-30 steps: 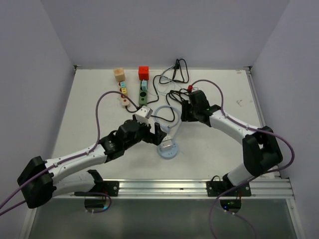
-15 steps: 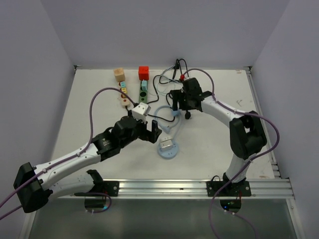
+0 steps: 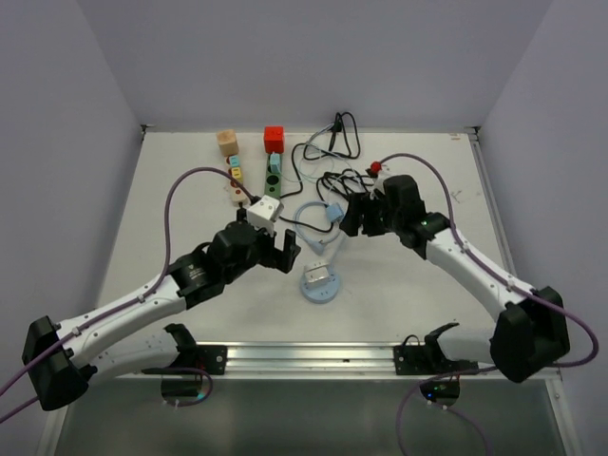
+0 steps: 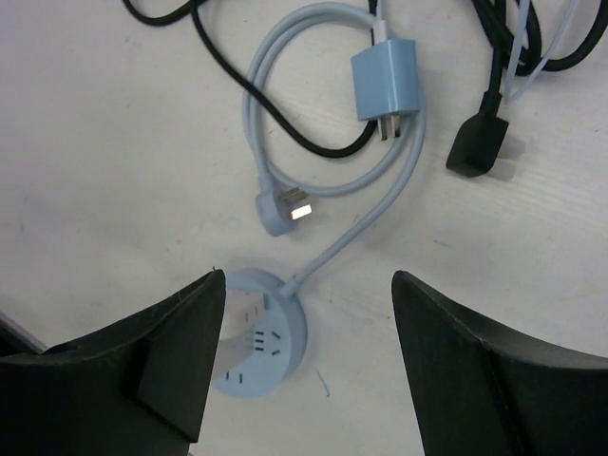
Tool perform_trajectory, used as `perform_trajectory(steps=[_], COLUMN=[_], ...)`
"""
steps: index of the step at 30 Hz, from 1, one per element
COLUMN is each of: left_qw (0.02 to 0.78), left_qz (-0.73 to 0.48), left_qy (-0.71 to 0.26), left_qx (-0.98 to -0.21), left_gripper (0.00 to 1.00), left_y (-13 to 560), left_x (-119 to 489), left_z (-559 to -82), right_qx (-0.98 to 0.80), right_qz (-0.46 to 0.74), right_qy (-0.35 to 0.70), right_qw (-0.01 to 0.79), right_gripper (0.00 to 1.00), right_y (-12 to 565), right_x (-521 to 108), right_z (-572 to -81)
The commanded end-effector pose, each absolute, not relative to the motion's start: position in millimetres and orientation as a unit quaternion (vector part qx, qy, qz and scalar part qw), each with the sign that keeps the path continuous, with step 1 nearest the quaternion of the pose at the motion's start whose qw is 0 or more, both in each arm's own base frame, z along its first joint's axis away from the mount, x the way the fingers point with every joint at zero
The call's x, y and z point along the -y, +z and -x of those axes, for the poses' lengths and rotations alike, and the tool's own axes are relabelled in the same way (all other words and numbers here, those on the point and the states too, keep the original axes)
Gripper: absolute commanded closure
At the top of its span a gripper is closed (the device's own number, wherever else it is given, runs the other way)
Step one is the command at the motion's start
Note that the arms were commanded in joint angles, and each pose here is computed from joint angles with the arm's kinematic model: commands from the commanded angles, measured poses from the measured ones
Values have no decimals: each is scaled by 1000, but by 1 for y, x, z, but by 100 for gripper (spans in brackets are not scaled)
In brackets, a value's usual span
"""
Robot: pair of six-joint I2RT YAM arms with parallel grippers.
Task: Pull the plug off the socket
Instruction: Place the plug at the center of the board, then remove the plug from the socket.
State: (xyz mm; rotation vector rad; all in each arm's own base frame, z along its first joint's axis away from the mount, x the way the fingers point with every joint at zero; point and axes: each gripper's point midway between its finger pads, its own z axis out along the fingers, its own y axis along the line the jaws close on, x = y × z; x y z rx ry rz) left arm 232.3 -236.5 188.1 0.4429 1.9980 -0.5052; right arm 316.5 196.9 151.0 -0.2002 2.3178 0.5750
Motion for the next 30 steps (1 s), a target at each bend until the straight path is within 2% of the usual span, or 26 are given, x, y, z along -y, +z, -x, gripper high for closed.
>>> perform_trajectory(steps=[1, 7, 12, 16, 19, 30], left_qw=[530, 545, 575, 594, 618, 611], left_qz=[-182, -192, -181, -175, -142, -150], left_qy=[-198, -186, -123, -94, -67, -68], left_qx=[-805, -795, -788, -780, -771, -774], left_gripper=[0, 0, 0, 0, 1, 1], left_y=[219, 254, 256, 247, 260, 257], left_x=[233, 236, 209, 187, 170, 172], left_z=[-242, -249, -259, -256, -259, -259], right_qx=[-865, -862, -874, -887, -887, -890], right_qz=[89, 139, 167, 175, 174, 187], right_qy=[307, 286, 258, 209, 212, 170], right_qw=[386, 394, 377, 372, 373, 379], right_gripper=[26, 26, 24, 21, 21, 20], right_y=[170, 170, 147, 142, 135, 112], right_x=[-214, -237, -254, -259, -270, -292], right_z=[-284, -229, -203, -202, -199, -199])
